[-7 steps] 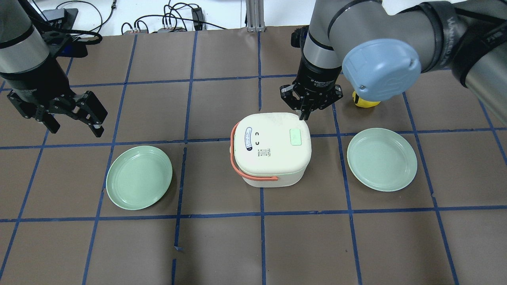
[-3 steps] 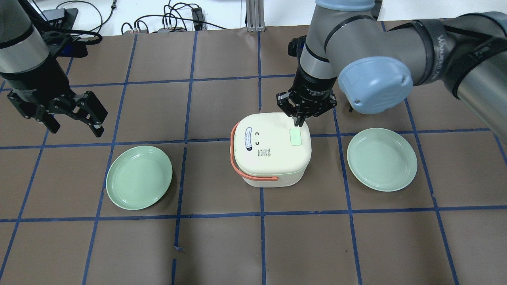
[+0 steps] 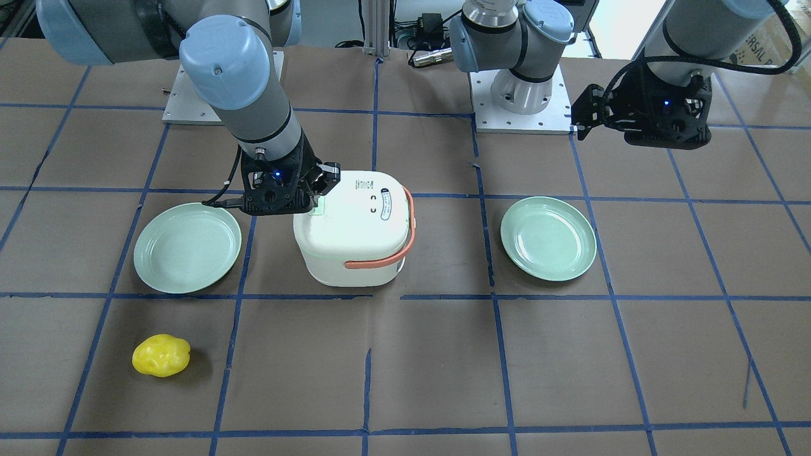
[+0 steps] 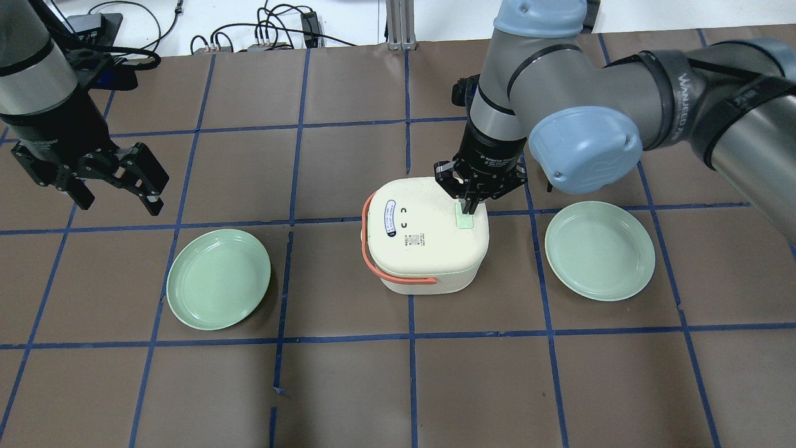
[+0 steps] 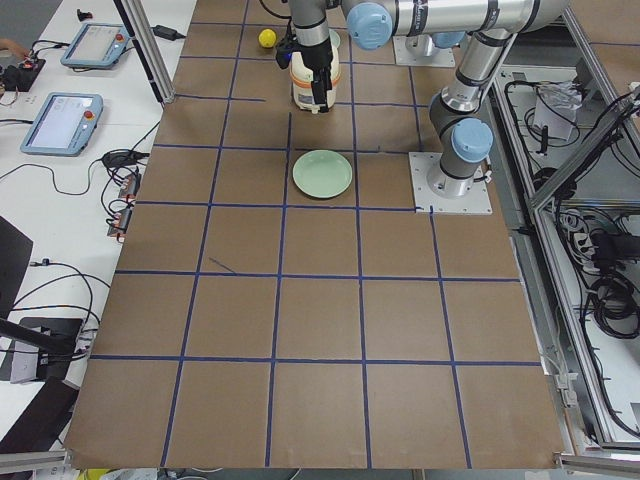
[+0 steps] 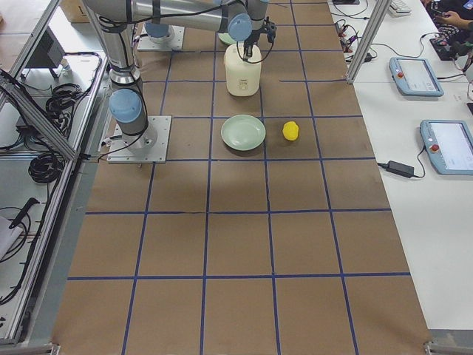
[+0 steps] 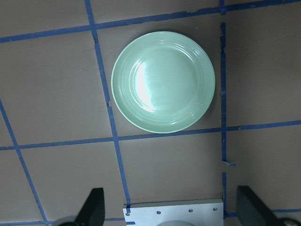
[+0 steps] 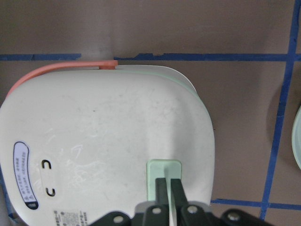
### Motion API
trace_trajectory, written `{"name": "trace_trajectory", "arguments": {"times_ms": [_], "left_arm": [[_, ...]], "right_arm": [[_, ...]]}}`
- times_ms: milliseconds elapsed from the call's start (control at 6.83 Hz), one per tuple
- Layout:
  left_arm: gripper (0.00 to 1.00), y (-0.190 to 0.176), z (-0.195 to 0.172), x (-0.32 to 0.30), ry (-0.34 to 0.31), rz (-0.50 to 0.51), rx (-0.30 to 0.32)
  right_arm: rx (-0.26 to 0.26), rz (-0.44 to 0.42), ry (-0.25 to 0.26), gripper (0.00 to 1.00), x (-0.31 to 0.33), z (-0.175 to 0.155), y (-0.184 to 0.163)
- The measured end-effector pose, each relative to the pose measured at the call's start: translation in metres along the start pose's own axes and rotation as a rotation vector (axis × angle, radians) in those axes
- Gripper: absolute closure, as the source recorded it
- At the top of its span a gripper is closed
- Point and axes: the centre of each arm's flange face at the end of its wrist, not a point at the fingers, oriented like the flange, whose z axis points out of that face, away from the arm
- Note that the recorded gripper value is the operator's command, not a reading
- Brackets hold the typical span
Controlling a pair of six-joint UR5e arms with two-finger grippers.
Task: Press rice cooker button
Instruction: 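Press down on the green button with the closed right gripper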
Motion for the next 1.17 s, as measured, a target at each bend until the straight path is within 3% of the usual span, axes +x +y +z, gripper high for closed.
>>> {"name": "trace_trajectory", "arguments": {"times_ms": [1171], "left_arm": [[0.00,0.0000,0.0000,0.0000,0.000,0.000,0.000]], "right_arm": [[0.003,0.017,-0.002,0.87,-0.0007,0.0056,0.0010]]}}
